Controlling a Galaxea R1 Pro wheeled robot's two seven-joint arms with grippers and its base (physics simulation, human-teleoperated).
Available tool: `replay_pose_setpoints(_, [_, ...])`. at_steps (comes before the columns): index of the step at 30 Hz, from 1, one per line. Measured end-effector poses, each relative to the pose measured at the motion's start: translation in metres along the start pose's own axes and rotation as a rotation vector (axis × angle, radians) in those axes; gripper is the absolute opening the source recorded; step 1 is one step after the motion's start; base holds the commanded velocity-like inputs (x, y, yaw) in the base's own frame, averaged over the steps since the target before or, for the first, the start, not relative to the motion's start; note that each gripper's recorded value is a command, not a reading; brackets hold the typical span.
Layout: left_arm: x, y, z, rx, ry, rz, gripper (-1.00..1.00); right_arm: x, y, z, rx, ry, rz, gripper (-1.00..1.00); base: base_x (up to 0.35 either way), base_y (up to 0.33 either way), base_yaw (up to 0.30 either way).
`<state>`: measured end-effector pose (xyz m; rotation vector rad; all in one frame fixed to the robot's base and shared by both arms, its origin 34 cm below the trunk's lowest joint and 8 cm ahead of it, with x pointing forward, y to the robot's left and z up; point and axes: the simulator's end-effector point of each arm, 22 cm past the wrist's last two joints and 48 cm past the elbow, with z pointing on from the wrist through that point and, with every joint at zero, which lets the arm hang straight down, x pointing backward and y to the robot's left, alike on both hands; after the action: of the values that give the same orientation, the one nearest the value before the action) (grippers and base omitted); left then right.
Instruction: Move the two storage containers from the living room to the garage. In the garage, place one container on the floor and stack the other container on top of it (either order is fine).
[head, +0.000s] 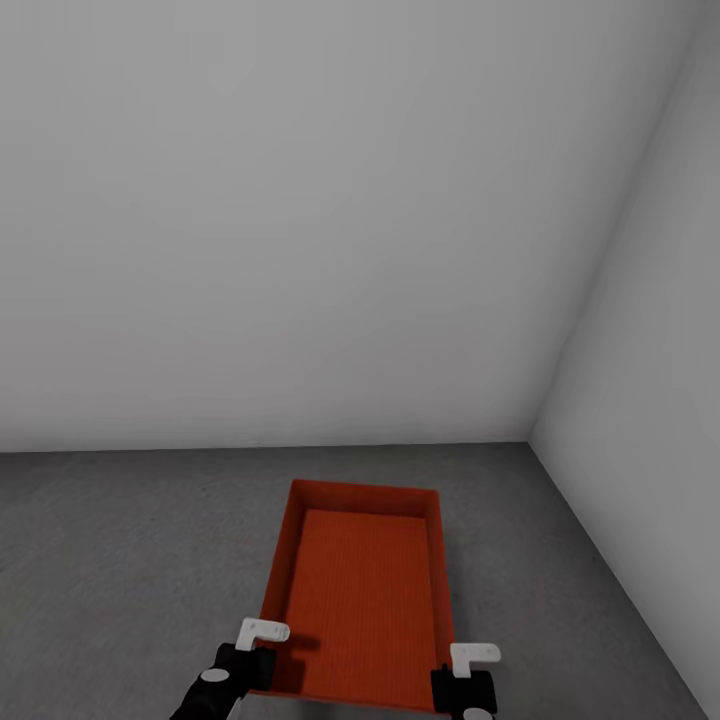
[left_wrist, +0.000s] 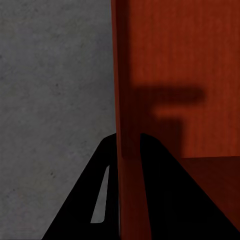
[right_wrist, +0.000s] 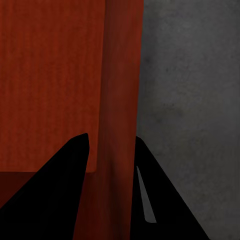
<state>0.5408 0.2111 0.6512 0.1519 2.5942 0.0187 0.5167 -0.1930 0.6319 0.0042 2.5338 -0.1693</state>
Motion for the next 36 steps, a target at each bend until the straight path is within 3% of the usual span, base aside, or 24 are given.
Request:
replay_pose_setpoints(26, [-0.008, 0.002, -0.002, -0.008, 0.001, 0.005, -1.00, -0.004, 0.001, 0.001, -0.003, -0.001, 0.007, -1.00, 0.000, 0.000, 0.000])
replay_pose_setpoints(36, [-0.003, 0.001, 0.009, -0.009, 0.002, 0.005, -1.00, 0.001, 0.002, 0.012, -0.004, -0.001, 0.007, -1.00, 0.000, 0.000, 0.000])
